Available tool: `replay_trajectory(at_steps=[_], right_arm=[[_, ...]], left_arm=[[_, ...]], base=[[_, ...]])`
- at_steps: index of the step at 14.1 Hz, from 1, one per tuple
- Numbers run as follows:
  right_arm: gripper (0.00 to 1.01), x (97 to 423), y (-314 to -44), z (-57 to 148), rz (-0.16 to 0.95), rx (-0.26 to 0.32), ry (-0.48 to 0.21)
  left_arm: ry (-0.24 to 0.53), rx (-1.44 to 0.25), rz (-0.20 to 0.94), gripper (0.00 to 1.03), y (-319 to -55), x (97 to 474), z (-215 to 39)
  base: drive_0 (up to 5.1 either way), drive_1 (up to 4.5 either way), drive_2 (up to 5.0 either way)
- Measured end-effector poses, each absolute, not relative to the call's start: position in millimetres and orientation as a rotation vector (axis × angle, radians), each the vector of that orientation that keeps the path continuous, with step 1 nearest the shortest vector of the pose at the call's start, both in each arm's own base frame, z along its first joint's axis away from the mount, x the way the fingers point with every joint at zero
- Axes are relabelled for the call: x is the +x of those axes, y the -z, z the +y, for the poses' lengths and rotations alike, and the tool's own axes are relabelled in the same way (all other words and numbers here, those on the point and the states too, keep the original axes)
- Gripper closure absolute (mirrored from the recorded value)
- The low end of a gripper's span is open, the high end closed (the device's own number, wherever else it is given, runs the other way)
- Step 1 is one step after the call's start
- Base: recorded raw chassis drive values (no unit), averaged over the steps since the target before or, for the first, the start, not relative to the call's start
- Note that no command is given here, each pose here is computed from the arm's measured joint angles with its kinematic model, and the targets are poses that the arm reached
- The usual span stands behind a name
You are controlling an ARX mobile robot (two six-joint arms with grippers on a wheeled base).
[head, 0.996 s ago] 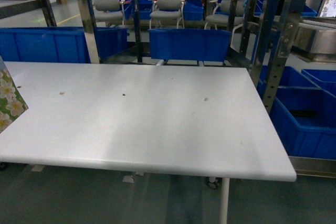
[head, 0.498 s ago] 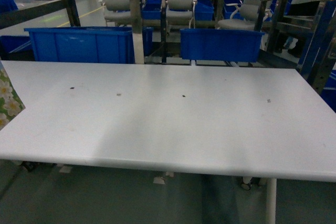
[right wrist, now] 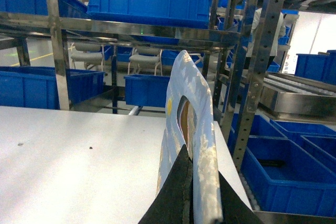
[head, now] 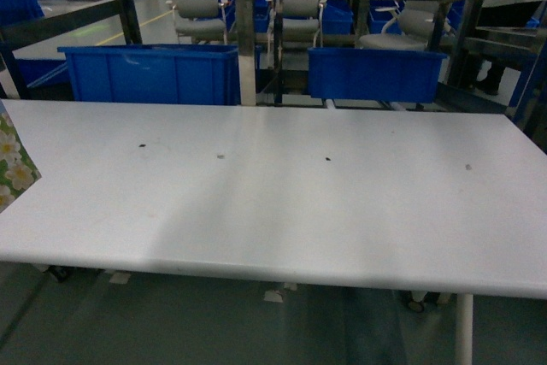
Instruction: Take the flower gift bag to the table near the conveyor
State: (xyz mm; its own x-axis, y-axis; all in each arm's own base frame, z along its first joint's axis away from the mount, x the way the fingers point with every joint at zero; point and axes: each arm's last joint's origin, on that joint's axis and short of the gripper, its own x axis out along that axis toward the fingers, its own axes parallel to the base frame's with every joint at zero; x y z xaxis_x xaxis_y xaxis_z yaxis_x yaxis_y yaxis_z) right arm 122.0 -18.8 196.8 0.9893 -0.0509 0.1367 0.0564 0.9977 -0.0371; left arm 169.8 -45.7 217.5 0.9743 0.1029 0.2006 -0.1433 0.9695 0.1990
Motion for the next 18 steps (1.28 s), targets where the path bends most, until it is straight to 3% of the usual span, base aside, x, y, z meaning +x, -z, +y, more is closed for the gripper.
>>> replay_trajectory(at_steps=[16, 18], right_arm=[[0.99, 122.1, -196.7, -18.8, -0.135, -0.041, 0.053], [0.99, 122.3, -196.5, -18.9, -0.133, -0.04, 0.053]], left_arm=[[-0.125, 0.215, -0.19, 1.01, -217.4, 169.9, -45.7], [-0.125, 0.213, -0.193, 1.01, -217.7, 169.8, -45.7]], base=[[-3.2, 4.9, -1.6], [-1.4, 2.11, -0.8]])
